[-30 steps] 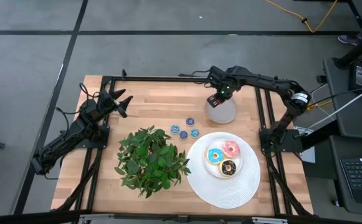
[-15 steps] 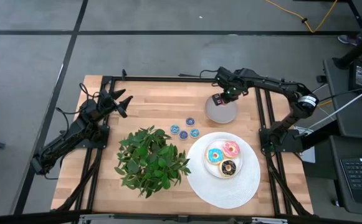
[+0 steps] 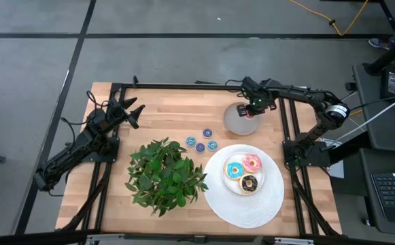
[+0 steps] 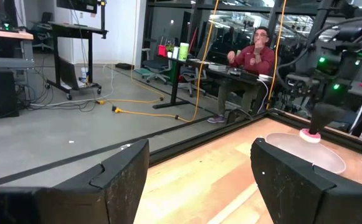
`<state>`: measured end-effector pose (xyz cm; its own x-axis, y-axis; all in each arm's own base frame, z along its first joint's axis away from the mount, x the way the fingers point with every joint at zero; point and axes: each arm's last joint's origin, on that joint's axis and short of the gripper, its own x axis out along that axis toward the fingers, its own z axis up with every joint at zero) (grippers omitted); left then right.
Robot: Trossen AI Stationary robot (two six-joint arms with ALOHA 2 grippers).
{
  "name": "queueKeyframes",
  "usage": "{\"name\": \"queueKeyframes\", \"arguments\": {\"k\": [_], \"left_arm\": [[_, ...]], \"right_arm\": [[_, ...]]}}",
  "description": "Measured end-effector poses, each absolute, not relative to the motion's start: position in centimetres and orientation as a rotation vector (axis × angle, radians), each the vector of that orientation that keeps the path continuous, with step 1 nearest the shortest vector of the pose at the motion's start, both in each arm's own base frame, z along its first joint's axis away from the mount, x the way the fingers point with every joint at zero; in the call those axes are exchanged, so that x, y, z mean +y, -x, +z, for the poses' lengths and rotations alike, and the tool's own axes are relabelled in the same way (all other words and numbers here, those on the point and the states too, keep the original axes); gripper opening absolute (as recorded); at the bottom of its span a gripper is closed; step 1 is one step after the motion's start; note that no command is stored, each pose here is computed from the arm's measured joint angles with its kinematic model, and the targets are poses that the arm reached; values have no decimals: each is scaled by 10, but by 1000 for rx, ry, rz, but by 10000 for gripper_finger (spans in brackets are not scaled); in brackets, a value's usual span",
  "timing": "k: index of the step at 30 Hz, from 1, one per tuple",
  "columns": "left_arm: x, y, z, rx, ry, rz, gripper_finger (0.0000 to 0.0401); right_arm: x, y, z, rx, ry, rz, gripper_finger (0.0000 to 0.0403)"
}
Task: Pick & Place donuts
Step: Put the small pink donut onto the gray plate, then put the left small blue donut onto the gray plate
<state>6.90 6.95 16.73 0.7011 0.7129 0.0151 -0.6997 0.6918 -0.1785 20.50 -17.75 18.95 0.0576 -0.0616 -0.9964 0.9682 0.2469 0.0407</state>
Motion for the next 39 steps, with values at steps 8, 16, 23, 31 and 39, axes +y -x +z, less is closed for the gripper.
{"name": "queueKeyframes", "arguments": {"k": [8,16,23,31,39], "left_arm": [[69,-69,167,-85,164,790,270],[69,-69,167,-85,164,790,270],[69,-69,167,-85,164,790,270],[69,-69,167,-85,164,790,270],[69,-69,167,-85,164,790,270]], "right_arm": [[-179,-195,168,1192,-1013,-1064,49],[-184,-190,165,1180,-998,-1069,49],[-183,-190,165,1191,-1006,-1031,72],[-182,-188,164,1220,-1009,-1024,134],[-188,-192,176,1235,-902,-1012,168]]}}
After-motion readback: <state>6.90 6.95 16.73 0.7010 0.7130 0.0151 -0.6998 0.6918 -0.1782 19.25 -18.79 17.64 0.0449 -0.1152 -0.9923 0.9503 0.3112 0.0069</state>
